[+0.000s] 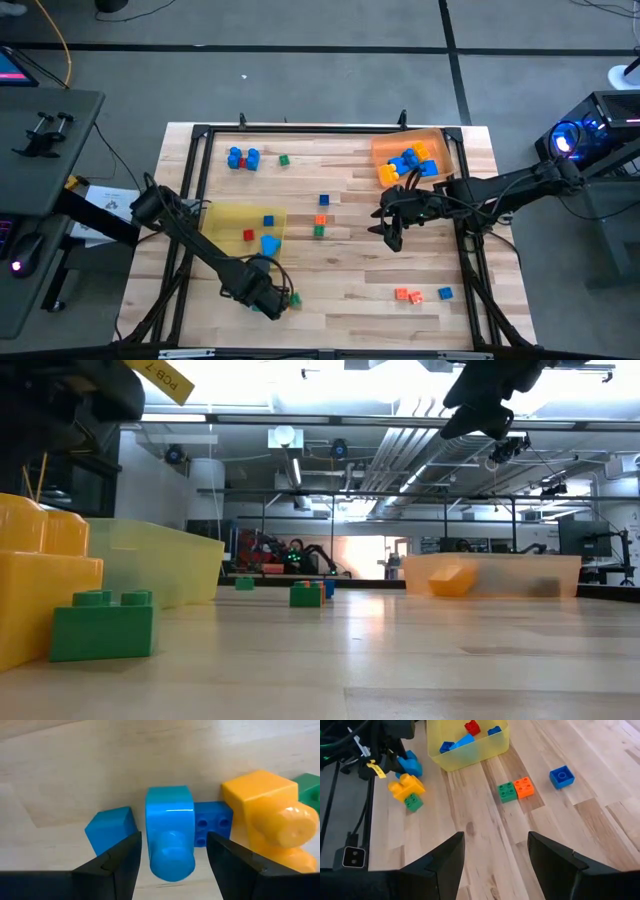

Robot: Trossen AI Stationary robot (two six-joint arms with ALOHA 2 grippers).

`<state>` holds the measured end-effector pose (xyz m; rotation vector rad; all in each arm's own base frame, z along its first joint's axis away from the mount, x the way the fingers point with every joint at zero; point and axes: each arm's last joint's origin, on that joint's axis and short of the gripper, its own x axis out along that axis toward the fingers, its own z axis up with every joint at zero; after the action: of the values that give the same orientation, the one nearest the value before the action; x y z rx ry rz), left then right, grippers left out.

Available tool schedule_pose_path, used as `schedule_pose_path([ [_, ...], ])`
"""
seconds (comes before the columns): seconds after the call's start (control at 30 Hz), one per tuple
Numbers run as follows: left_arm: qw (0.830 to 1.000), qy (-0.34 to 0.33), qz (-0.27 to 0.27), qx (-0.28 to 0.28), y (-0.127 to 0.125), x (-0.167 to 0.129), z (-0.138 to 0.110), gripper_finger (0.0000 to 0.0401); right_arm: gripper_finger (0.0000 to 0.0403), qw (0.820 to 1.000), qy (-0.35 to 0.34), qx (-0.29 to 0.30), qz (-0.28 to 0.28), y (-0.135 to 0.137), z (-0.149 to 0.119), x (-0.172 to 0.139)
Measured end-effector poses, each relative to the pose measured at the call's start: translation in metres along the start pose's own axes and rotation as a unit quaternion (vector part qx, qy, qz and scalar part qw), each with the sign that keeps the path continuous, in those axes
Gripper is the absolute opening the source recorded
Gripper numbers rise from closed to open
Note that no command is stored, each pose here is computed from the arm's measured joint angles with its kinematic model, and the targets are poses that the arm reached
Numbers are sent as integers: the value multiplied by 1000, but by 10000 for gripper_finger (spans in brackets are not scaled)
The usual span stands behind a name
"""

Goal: Sort blocks by size
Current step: Put the large blue 1 stud game piece into the orange bin

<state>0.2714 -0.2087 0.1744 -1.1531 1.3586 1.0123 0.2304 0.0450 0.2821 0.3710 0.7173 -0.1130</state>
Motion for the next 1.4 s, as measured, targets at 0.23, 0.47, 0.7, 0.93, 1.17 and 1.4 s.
schedule_pose_path([
  [0.23,1000,1,1,9,0,0,0,177,211,1000,0,-2,-7,-1,0,0],
  [0.47,999,-2,7,47,3,-5,1,67,211,1000,9,-4,-19,-2,-3,0],
  [0.7,995,-45,-3,90,35,-62,15,66,211,1000,10,-4,-20,-2,-3,0],
  [0.93,969,-164,-153,107,77,-142,48,66,211,999,-4,0,-44,-4,-2,0],
  [1.17,958,-237,28,158,104,-155,107,66,211,997,-19,54,-55,-4,-1,0],
  [1.4,941,-239,48,234,98,-159,134,66,211,991,-35,123,-44,-3,2,0],
])
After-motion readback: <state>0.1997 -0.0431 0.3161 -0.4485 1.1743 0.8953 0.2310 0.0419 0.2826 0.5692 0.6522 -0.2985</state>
